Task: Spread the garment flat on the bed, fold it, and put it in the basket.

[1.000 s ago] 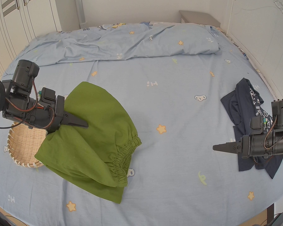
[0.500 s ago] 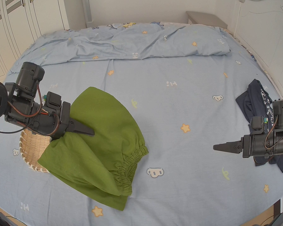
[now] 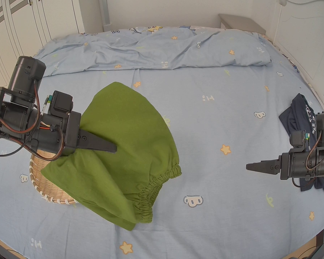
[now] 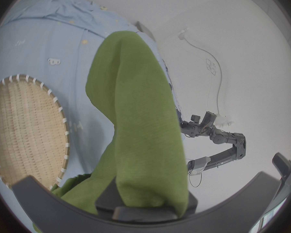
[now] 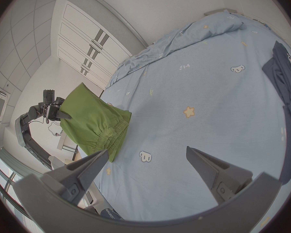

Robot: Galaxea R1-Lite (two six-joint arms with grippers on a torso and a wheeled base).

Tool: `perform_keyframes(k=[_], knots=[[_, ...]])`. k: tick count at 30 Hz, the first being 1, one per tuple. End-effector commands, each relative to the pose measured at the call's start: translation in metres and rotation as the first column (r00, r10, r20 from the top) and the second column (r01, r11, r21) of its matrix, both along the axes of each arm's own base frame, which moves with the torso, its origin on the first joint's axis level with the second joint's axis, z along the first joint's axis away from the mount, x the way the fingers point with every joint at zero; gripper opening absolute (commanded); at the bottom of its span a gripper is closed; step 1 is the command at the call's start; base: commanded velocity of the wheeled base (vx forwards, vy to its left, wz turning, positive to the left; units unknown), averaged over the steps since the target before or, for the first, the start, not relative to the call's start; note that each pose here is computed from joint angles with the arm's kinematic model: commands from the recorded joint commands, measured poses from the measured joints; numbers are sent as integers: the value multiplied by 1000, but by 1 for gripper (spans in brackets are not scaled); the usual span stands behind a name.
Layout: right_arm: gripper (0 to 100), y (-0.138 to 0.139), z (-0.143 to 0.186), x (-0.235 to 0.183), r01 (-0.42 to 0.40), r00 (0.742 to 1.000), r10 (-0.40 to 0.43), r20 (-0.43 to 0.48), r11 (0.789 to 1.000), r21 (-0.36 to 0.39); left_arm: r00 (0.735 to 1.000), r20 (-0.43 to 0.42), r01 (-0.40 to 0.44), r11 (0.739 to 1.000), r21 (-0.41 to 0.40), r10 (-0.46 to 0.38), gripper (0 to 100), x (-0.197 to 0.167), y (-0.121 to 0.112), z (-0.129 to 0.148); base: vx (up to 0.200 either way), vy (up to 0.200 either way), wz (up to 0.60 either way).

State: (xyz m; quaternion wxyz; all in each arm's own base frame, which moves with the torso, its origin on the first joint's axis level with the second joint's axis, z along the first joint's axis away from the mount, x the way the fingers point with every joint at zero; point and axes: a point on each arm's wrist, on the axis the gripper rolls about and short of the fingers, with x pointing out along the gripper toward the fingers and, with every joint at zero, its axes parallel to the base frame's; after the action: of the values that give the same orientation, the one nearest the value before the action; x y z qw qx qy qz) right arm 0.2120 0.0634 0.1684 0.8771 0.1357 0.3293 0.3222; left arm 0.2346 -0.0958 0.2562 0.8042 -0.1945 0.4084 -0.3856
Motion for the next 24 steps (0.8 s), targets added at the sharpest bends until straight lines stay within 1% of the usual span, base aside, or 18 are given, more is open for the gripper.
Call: perform_keyframes(k=[1, 2, 5, 7, 8, 10, 11, 12, 14, 15, 17, 19, 21, 23, 24], knots=[[100, 1, 0, -1, -4, 1000, 4, 0, 1000, 0, 998, 64, 22, 1000, -6, -22, 0, -8, 0, 12, 0, 0, 0], [100, 1, -1, -1, -4, 1000, 4, -2, 1000, 0, 998, 66, 22, 1000, -4, -22, 0, -8, 0, 12, 0, 0, 0], [100, 2, -1, -1, -11, 1000, 11, -3, 1000, 1, 991, 135, 25, 1000, -2, -24, 0, -15, 5, 22, 0, 0, 0], [100, 2, -1, -1, -11, 1000, 11, -3, 1000, 1, 983, 185, 0, 1000, -18, 4, 0, -19, 13, 32, 0, 0, 0], [100, 2, -1, -1, -11, 1000, 11, -3, 1000, 1, 981, 195, -6, 1000, -21, 10, 0, -20, 15, 33, 0, 0, 0], [100, 2, -1, -2, -12, 1000, 12, -3, 1000, 0, 961, 269, -52, 998, -46, 62, 0, -23, 27, 43, 0, 0, 0], [100, 2, -1, -2, -11, 1000, 11, -4, 1000, 1, 960, 272, -53, 997, -47, 64, 0, -23, 27, 44, 0, 0, 0], [100, 2, -1, -2, -12, 1000, 12, -3, 1000, 0, 943, 316, -90, 994, -68, 107, 0, -23, 36, 51, 0, 0, 0], [100, 2, -1, -2, -12, 1000, 12, -3, 1000, 0, 925, 346, -134, 988, -81, 154, 0, -23, 46, 55, 0, 0, 0], [100, 2, -1, -2, -11, 1000, 11, -4, 1000, 1, 911, 366, -168, 981, -93, 191, 0, -21, 56, 58, 0, 0, 0], [100, 2, -1, -2, -12, 1000, 12, -2, 1000, 0, 894, 382, -212, 972, -101, 235, 0, -19, 66, 60, 0, 0, 0], [100, 2, -1, -2, -12, 1000, 12, 0, 1000, 0, 885, 385, -240, 965, -103, 261, 0, -16, 72, 59, 0, 0, 0], [100, 2, -1, -2, -12, 1000, 12, 0, 1000, 0, 866, 388, -299, 949, -104, 315, 0, -10, 86, 56, 0, 0, 0], [100, 2, -1, -2, -12, 1000, 12, 0, 1000, 0, 865, 355, -343, 935, -94, 353, 0, 8, 97, 44, 0, 0, 0], [100, 2, 0, -2, -12, 1000, 12, 1, 1000, 1, 867, 351, -345, 934, -93, 355, 0, 10, 97, 42, 0, 0, 0]])
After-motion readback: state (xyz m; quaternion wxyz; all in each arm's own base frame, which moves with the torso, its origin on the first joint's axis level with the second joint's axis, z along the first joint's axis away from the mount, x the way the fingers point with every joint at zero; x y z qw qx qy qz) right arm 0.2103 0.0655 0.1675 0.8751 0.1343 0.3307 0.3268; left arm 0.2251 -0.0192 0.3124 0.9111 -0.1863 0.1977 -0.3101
